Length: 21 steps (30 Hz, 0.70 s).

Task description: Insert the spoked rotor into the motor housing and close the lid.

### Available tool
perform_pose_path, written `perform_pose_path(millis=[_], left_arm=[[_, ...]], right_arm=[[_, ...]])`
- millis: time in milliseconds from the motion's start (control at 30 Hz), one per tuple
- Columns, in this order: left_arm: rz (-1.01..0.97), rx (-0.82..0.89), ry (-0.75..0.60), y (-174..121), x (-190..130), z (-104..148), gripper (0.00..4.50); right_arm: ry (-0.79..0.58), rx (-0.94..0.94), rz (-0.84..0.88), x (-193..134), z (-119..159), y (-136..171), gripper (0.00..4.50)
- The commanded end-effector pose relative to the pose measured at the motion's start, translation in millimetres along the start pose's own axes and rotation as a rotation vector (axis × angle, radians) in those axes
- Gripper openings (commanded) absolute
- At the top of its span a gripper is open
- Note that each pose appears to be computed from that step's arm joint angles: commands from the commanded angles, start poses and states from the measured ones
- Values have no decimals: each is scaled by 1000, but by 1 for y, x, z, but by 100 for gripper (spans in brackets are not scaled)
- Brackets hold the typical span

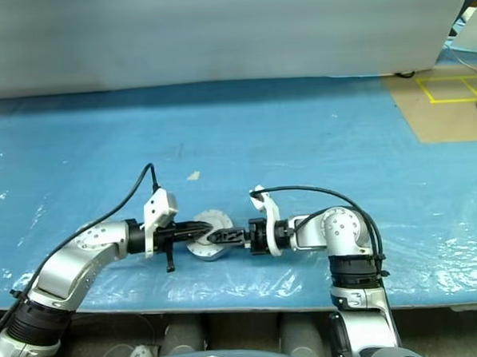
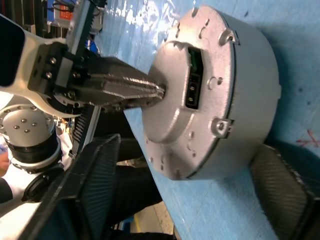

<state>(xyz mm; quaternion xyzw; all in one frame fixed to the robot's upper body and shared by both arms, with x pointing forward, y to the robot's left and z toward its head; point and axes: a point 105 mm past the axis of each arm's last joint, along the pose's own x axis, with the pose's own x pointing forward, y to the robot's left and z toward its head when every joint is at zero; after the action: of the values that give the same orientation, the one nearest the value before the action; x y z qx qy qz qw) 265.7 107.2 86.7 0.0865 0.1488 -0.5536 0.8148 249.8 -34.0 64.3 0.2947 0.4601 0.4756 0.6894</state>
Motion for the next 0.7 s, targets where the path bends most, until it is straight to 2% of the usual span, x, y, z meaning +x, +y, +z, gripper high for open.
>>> perform_pose_path(millis=[33,167,233,333,500,700], left_arm=[[41,-40,84,6,-4,-22,0],[48,-34,79,7,-4,-21,0],[54,-29,75,9,-4,-20,0],[71,-16,66,12,-5,-19,0],[211,-62,-143,35,-8,13,0],[319,-80,-264,52,-17,32,0]], right_arm=[[11,-22,105,1,0,19,287],[20,-17,109,0,0,19,159],[33,-17,106,1,-2,19,123],[38,-17,104,3,-3,19,123],[24,-4,74,3,1,14,123],[12,-2,85,3,5,15,119]])
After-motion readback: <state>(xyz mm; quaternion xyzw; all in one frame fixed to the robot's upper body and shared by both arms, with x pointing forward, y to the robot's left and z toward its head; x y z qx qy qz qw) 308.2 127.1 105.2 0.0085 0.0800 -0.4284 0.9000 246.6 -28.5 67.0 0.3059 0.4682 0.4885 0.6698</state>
